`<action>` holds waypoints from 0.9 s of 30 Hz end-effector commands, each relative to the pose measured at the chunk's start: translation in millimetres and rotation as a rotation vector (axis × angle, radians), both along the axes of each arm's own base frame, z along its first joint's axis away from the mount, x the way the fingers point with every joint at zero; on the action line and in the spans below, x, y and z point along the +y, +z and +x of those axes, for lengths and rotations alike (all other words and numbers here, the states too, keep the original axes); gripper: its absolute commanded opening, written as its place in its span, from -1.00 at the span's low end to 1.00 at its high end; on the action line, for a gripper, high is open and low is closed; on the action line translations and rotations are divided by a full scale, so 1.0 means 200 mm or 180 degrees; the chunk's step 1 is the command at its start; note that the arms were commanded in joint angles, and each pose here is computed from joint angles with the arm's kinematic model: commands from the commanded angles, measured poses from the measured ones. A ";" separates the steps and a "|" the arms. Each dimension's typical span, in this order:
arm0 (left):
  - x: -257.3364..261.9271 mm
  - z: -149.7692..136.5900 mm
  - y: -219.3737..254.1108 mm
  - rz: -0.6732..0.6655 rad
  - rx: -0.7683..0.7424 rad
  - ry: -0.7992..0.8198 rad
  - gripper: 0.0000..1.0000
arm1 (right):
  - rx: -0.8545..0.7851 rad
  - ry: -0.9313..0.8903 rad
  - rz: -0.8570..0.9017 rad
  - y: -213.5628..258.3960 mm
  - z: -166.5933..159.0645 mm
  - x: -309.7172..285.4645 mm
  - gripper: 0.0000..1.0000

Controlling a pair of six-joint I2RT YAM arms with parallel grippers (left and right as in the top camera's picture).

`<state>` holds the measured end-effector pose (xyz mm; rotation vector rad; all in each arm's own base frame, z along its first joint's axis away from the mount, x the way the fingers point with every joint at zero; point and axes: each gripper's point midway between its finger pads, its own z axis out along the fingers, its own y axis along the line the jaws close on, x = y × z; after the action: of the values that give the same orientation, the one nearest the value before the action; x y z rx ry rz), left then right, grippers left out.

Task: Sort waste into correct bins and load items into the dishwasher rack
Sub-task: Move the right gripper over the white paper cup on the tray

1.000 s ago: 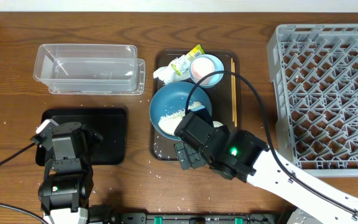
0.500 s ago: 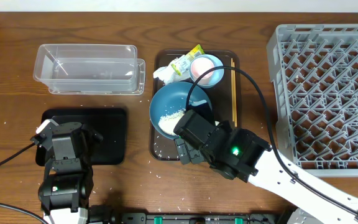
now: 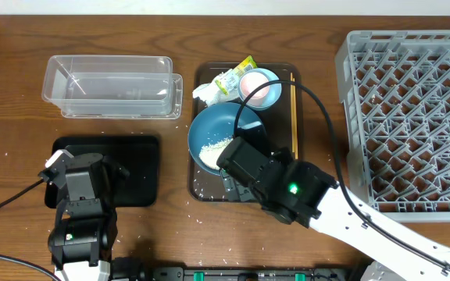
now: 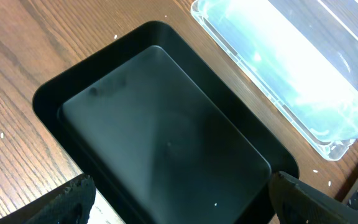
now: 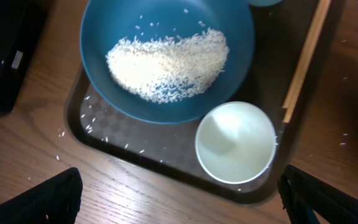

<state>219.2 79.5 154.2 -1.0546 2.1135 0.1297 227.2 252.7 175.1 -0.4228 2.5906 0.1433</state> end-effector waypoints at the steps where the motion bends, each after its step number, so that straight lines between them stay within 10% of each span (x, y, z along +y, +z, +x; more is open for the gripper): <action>1: 0.01 0.01 0.04 0.0001 -0.0059 0.0046 0.84 | 0.0137 -0.0032 0.0012 -0.05 -0.01 0.01 0.98; 27: 0.01 0.01 0.04 0.0001 -0.0059 0.0046 0.84 | -0.0078 -0.0251 -0.0338 -0.16 0.11 -0.02 0.70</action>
<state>219.1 79.5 154.1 -1.0547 2.1139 0.1298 240.7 256.9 149.5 -0.4015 2.6008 0.0384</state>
